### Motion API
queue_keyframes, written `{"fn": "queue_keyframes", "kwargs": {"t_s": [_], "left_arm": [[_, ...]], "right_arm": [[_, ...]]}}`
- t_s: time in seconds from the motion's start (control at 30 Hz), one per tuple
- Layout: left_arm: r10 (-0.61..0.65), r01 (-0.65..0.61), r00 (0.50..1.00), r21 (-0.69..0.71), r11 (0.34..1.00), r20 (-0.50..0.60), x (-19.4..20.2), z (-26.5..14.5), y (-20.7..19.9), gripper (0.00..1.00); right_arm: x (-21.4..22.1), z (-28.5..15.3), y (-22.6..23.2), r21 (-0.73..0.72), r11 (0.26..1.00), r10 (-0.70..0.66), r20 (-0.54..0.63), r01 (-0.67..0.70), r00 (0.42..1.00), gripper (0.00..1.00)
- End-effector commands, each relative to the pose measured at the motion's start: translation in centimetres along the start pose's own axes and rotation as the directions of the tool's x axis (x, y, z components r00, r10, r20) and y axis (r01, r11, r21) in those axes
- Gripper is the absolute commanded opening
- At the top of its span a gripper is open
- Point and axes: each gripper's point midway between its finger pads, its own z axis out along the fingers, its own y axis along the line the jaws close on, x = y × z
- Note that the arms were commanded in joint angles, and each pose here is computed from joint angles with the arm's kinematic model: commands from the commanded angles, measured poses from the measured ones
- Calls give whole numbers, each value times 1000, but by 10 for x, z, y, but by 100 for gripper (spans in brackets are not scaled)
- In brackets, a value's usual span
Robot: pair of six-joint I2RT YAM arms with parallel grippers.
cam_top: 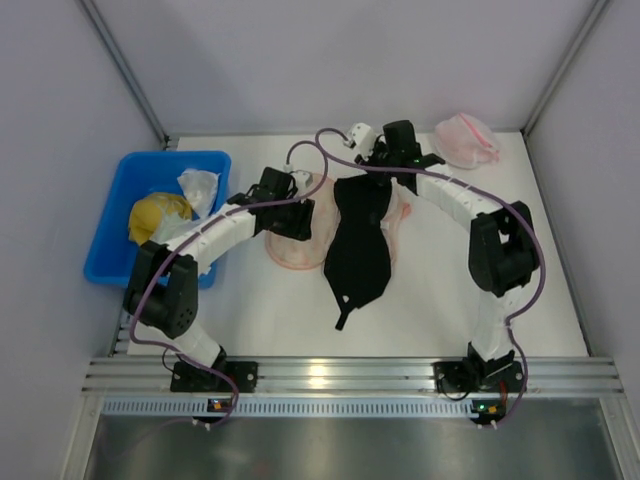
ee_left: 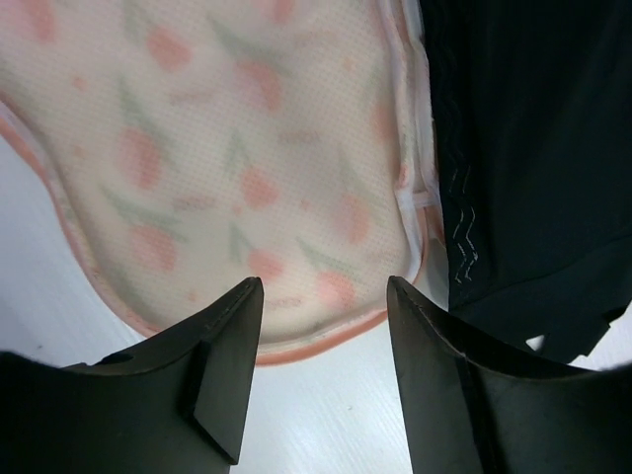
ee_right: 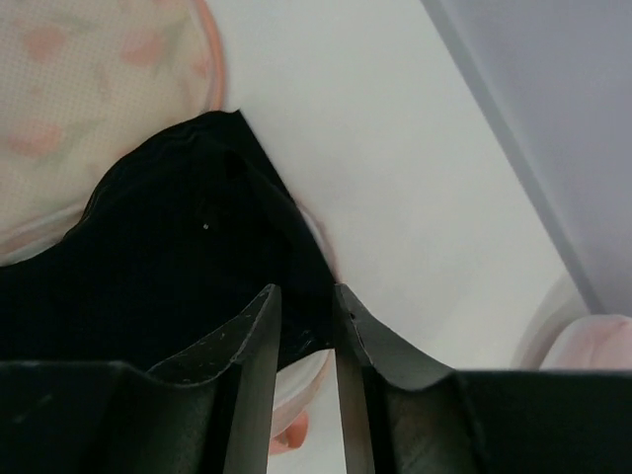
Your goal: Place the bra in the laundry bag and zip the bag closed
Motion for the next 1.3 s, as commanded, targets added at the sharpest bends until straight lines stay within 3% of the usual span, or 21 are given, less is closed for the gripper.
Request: {"fn": "queue_keyframes", "kwargs": {"t_s": [0.0, 0.17, 0.3, 0.4, 0.63, 0.67, 1.0, 1.17, 1.23, 1.27], "left_arm": [[19, -16, 999, -72, 997, 41, -22, 0, 15, 59], [5, -2, 999, -92, 996, 32, -28, 12, 21, 60], [-27, 24, 999, -106, 994, -21, -16, 29, 30, 60], [-50, 45, 997, -104, 994, -50, -8, 37, 36, 60], [-42, 34, 997, -117, 993, -63, -7, 33, 46, 60], [-38, 30, 997, -118, 993, -62, -8, 31, 47, 60], [10, -21, 995, -113, 993, -102, 1, 30, 50, 60], [26, -40, 991, -100, 994, -133, 3, 37, 50, 60], [66, -77, 988, -76, 994, -136, -3, 41, 50, 60], [76, -82, 987, -41, 996, -140, -5, 41, 43, 60]], "right_arm": [[14, -7, 2, -69, 989, 122, -78, -127, 990, 29], [46, 3, 6, -104, 952, 266, -182, -288, 947, 36], [77, 4, 22, -126, 872, 424, -289, -473, 859, 37], [105, 7, 47, -129, 816, 479, -394, -563, 784, 34], [152, 1, 87, -70, 713, 571, -519, -698, 636, 25], [150, -3, 91, -88, 704, 570, -521, -705, 635, 24], [167, -84, 171, -60, 513, 625, -659, -857, 420, 20], [141, -132, 190, -145, 456, 639, -632, -878, 437, 22], [128, -148, 195, -218, 460, 619, -615, -861, 487, 25], [112, -160, 195, -302, 478, 597, -577, -825, 557, 27]]}}
